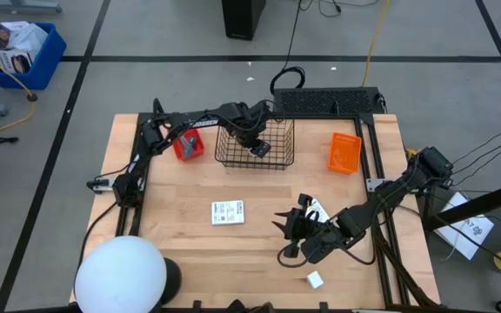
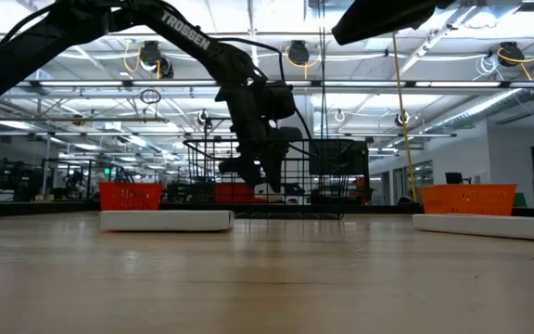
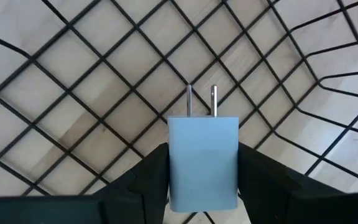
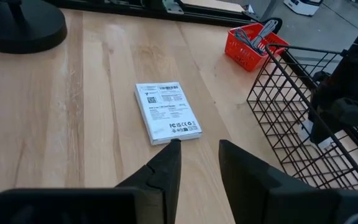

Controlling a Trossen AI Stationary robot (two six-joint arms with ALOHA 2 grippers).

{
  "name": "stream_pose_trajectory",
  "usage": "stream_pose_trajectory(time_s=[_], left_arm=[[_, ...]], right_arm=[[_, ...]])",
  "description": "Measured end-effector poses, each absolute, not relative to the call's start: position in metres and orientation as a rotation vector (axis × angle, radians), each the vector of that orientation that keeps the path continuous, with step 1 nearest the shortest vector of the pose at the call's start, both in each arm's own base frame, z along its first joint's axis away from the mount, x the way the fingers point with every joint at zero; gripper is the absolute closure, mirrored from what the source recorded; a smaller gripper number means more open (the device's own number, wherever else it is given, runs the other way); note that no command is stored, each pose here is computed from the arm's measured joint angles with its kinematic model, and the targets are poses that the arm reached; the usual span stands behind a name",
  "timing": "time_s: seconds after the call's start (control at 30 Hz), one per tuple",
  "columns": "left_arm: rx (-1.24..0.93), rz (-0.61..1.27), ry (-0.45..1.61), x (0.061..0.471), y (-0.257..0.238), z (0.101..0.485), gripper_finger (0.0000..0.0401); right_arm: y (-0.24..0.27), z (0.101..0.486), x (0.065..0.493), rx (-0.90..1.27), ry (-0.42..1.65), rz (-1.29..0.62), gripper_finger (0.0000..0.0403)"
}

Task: Pick and place items into bin
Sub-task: Put the left white charger adapter into the wire basket, then put the white charger adapter into the wire basket

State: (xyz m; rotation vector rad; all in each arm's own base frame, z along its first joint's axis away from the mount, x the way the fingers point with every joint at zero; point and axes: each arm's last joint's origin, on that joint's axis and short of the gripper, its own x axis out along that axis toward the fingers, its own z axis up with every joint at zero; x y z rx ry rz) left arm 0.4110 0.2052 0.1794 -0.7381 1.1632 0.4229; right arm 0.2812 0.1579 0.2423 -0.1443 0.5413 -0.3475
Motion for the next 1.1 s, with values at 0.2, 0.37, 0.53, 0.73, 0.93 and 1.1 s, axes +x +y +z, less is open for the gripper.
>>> stream_pose_trajectory(time_s=[0.2, 0.37, 0.53, 0.73, 0.93, 1.1], left_arm=[[-0.728, 0.434, 1.165, 0.4112, 0.2049, 0.1793, 0.0228], [-0.740, 0.421, 1.174, 0.4106, 0.2040, 0.1791, 0.0228], [-0.740, 0.425, 1.196, 0.4087, 0.2032, 0.1785, 0.0219], [-0.726, 0.435, 1.199, 0.4084, 0.2035, 0.1784, 0.0165], [-0.728, 0.433, 1.205, 0.4078, 0.2025, 0.1792, 0.0117], [-0.713, 0.398, 1.220, 0.4031, 0.2009, 0.1878, 0.0112]], right_arm=[[0.1586, 0.2435, 0.2822, -0.136, 0.529, -0.344, 0.0303], [0.1593, 0.2432, 0.2820, -0.130, 0.535, -0.328, 0.0303], [0.1605, 0.2432, 0.2815, -0.128, 0.538, -0.317, 0.0303], [0.1613, 0.2431, 0.2811, -0.128, 0.538, -0.315, 0.0303], [0.1613, 0.2431, 0.2811, -0.128, 0.538, -0.315, 0.0303], [0.1617, 0.2430, 0.2807, -0.131, 0.540, -0.313, 0.0303]])
